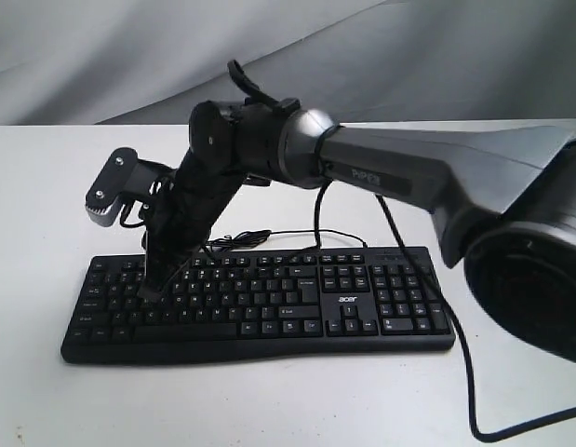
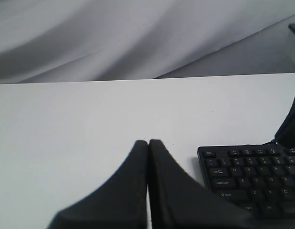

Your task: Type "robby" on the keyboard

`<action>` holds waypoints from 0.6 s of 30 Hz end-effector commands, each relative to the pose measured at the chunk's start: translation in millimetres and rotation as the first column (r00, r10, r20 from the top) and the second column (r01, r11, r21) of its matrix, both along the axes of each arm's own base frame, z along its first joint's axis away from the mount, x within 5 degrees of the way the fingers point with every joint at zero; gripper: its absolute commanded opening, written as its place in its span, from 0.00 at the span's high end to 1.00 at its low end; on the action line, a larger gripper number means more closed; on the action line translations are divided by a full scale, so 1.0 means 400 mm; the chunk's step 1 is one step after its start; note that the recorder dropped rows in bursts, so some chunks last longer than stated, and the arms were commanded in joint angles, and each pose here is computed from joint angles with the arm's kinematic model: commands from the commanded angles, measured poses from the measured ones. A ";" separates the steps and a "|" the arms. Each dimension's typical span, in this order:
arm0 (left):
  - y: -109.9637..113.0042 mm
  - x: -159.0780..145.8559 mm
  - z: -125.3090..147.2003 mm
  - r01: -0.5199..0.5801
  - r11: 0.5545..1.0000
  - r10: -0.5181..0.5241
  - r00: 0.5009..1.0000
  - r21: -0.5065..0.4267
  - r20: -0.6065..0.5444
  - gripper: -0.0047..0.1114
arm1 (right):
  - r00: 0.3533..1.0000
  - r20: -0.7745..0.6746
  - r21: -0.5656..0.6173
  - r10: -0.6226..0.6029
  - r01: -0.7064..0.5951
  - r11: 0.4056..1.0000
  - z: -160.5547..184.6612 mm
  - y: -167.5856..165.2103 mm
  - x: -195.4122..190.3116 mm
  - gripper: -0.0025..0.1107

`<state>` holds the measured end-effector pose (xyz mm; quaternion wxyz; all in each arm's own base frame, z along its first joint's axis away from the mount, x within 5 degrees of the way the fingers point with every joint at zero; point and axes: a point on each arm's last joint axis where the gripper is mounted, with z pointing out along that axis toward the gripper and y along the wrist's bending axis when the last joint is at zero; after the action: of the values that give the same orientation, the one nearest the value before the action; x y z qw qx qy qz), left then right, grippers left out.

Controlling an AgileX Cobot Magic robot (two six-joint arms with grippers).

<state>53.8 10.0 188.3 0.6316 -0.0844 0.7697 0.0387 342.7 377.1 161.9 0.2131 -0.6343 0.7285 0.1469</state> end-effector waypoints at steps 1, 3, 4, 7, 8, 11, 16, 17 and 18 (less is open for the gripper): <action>0.000 0.000 -0.002 -0.002 1.000 0.002 1.000 -0.011 0.005 0.96 | 1.000 -0.015 -0.056 -0.003 0.002 0.998 0.047 -0.043 -0.003 0.98; 0.000 0.000 -0.002 -0.002 1.000 0.002 1.000 -0.011 0.005 0.96 | 0.999 0.022 -0.034 -0.034 0.035 0.999 0.037 -0.066 -0.020 0.98; 0.000 0.000 -0.002 -0.002 1.000 0.002 1.000 -0.011 0.005 0.96 | 0.996 0.070 -0.017 -0.052 0.054 0.998 0.029 -0.086 -0.032 0.98; 0.000 0.000 -0.002 -0.002 1.000 0.002 1.000 -0.011 0.005 0.96 | 0.988 0.132 0.011 -0.083 0.082 0.997 0.013 -0.120 -0.051 0.98; 0.000 0.000 -0.002 -0.002 1.000 0.002 1.000 -0.011 0.005 0.96 | 0.989 0.114 0.002 -0.095 0.096 0.995 0.006 -0.129 -0.053 0.98; 0.000 0.000 -0.002 -0.002 1.000 0.002 1.000 -0.011 0.005 0.96 | 0.987 0.032 -0.034 -0.155 0.156 0.987 -0.001 -0.160 -0.042 0.98; 0.000 0.000 -0.002 -0.002 1.000 0.002 1.000 -0.011 0.005 0.96 | 0.971 -0.063 -0.064 -0.231 0.227 0.972 -0.030 -0.199 -0.041 0.98; 0.000 0.000 -0.002 -0.002 1.000 0.002 1.000 -0.011 0.005 0.96 | 0.968 -0.056 -0.055 -0.245 0.242 0.969 -0.046 -0.205 -0.044 0.98; 0.000 0.000 -0.002 -0.002 1.000 0.002 1.000 -0.011 0.005 0.96 | 0.967 -0.041 -0.047 -0.252 0.250 0.967 -0.054 -0.207 -0.043 0.98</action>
<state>53.8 10.0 188.3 0.6316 -0.0844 0.7697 0.0387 325.1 299.4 142.9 0.1853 -0.5538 0.8033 0.1171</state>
